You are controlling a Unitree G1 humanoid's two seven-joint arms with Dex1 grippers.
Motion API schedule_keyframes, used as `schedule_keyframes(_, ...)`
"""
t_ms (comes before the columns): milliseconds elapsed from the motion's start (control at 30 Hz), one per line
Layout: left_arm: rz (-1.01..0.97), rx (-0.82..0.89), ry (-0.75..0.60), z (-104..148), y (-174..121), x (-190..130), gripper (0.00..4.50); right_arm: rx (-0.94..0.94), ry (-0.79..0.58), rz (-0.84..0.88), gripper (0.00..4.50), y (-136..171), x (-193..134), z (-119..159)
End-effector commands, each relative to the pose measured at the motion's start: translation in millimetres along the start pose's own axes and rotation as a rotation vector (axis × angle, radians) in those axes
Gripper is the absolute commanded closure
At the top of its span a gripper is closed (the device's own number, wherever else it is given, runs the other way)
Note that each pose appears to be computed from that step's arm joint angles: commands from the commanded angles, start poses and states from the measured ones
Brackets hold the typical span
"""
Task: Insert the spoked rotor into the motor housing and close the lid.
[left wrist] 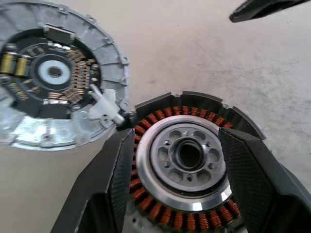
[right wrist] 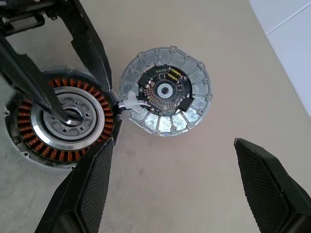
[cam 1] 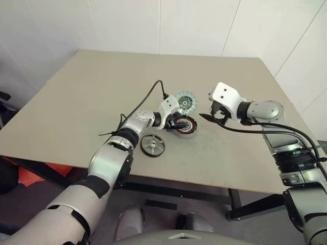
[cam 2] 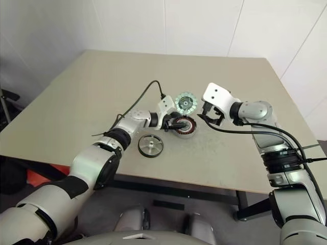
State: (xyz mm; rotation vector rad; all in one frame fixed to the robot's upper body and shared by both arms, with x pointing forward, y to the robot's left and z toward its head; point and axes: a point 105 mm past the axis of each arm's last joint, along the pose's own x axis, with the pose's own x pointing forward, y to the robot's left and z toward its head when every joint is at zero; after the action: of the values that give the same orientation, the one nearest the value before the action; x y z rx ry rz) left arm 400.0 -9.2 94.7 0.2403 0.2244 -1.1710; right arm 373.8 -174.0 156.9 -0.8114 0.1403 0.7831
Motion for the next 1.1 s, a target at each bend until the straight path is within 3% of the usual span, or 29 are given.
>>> schedule_keyframes(33,0.038,0.041,-0.137,37.8,17.5,-16.1,1.6,-0.029,-0.056,-0.018,0.0,-2.8,2.9,16.5)
schedule_keyframes(133,0.092,0.022,-0.202,44.1,33.3,-38.2,1.6,-0.006,-0.094,0.014,0.0,9.2,9.1,24.6)
schedule_keyframes(233,0.158,0.018,-0.209,34.3,46.1,-61.9,1.56,0.017,-0.102,0.028,0.63,16.4,15.3,26.9)
schedule_keyframes(567,0.31,-0.117,-0.214,-6.1,52.7,-100.8,1.56,0.077,-0.072,0.155,3.94,50.1,36.4,19.5)
schedule_keyframes(733,0.321,-0.136,-0.223,-5.8,47.9,-101.2,1.56,0.064,-0.039,0.162,3.94,50.4,43.2,12.1)
schedule_keyframes(833,0.326,-0.131,-0.219,-4.7,47.4,-100.7,1.56,0.065,-0.017,0.162,4.48,49.8,45.5,5.4)
schedule_keyframes(1100,0.335,-0.131,-0.215,-4.4,47.8,-102.3,1.56,0.063,0.021,0.157,4.48,52.3,48.5,-5.3)
